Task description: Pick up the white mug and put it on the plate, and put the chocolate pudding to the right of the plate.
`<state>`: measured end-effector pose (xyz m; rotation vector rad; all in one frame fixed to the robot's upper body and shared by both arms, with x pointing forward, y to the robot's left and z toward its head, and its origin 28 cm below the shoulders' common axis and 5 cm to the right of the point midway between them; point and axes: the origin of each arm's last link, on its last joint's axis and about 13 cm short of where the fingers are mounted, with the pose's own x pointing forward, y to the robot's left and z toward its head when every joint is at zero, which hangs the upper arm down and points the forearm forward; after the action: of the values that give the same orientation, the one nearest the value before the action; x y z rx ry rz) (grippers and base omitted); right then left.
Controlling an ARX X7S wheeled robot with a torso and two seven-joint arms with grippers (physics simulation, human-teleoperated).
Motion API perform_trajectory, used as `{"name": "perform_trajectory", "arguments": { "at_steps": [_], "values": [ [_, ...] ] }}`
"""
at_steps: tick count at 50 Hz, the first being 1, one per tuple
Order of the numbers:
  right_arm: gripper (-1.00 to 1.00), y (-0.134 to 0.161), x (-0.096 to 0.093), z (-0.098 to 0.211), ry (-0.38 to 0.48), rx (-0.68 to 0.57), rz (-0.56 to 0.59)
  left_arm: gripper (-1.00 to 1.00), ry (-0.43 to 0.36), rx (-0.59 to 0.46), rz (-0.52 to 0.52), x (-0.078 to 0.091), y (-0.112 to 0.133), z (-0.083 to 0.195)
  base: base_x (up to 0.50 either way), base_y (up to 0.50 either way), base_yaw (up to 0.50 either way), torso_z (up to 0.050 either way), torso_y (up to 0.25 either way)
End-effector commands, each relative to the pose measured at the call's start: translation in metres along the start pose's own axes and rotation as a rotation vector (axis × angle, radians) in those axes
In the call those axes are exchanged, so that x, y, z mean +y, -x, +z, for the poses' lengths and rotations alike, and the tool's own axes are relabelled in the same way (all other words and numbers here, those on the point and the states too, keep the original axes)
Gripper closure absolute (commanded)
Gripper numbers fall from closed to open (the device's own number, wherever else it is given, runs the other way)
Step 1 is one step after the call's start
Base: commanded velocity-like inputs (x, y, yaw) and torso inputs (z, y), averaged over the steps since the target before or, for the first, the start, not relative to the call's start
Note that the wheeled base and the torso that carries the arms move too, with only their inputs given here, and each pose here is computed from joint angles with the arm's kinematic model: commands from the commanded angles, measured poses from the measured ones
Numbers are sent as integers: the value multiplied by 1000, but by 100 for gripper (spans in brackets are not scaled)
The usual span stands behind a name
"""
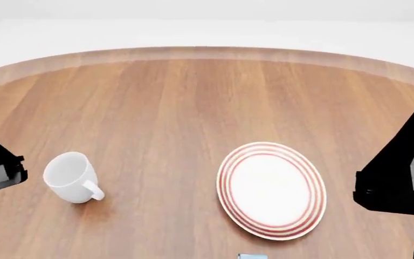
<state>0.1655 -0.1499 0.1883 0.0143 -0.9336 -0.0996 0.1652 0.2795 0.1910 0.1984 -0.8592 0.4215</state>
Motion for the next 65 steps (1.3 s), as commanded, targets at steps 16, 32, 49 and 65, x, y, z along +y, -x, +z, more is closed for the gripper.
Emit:
{"name": "perform_trajectory", "arguments": {
  "at_steps": [16, 32, 49, 65],
  "values": [
    [-100, -1, -1, 3, 20, -12, -1, -100, 121, 324, 11, -14, 0, -2, 0, 0, 0, 0, 0],
    [-100, -1, -2, 4, 18, -15, -1, -100, 251, 837, 167, -50, -10, -12, 0, 0, 0, 0, 0],
    [-100, -1, -2, 4, 17, -15, -2, -100, 332, 1056, 282, -77, -29, -12, 0, 0, 0, 0, 0],
    [-100, 0, -2, 5, 16, -14, -2, -100, 313, 1140, 299, -103, -32, -14, 0, 0, 0, 0, 0]
  ]
}}
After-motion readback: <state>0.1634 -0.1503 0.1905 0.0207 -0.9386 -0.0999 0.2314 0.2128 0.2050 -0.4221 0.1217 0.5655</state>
